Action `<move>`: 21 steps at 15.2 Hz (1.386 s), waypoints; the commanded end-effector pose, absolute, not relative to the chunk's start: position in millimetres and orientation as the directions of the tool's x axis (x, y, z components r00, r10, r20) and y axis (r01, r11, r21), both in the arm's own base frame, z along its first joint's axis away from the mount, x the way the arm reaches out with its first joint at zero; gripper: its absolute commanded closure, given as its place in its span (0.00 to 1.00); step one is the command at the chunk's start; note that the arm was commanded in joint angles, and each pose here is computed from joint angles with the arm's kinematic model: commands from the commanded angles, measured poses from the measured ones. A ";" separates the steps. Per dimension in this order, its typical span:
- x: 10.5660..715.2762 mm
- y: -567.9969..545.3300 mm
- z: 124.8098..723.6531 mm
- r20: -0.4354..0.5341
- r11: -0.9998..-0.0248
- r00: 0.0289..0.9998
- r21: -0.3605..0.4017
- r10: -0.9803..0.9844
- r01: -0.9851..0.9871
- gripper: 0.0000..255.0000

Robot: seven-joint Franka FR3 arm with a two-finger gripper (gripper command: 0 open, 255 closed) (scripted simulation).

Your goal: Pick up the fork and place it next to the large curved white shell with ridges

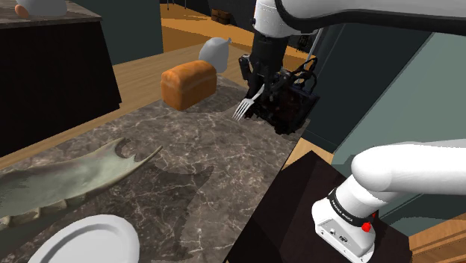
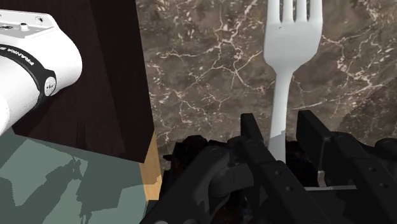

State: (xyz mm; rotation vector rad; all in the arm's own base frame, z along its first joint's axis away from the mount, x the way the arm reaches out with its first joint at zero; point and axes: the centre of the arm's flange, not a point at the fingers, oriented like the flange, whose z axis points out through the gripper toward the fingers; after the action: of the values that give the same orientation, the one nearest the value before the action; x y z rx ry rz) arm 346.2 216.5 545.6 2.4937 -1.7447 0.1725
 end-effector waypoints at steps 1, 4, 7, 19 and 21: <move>345.7 217.3 557.7 0.146 -0.342 0.340 0.012 -0.929 -0.940 1.00; 345.7 217.3 573.5 0.146 -0.342 0.340 0.012 -0.929 -0.940 1.00; 345.7 217.3 589.3 0.146 -0.342 0.340 0.012 -0.929 -0.940 1.00; 314.1 318.0 609.4 0.146 -0.342 0.340 0.012 -0.929 -0.940 1.00; 306.1 343.2 609.5 0.146 -0.342 0.340 0.012 -0.929 -0.940 1.00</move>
State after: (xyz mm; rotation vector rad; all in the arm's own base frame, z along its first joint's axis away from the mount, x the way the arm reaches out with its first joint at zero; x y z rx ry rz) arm 308.7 331.8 606.8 2.4940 -1.7424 0.1733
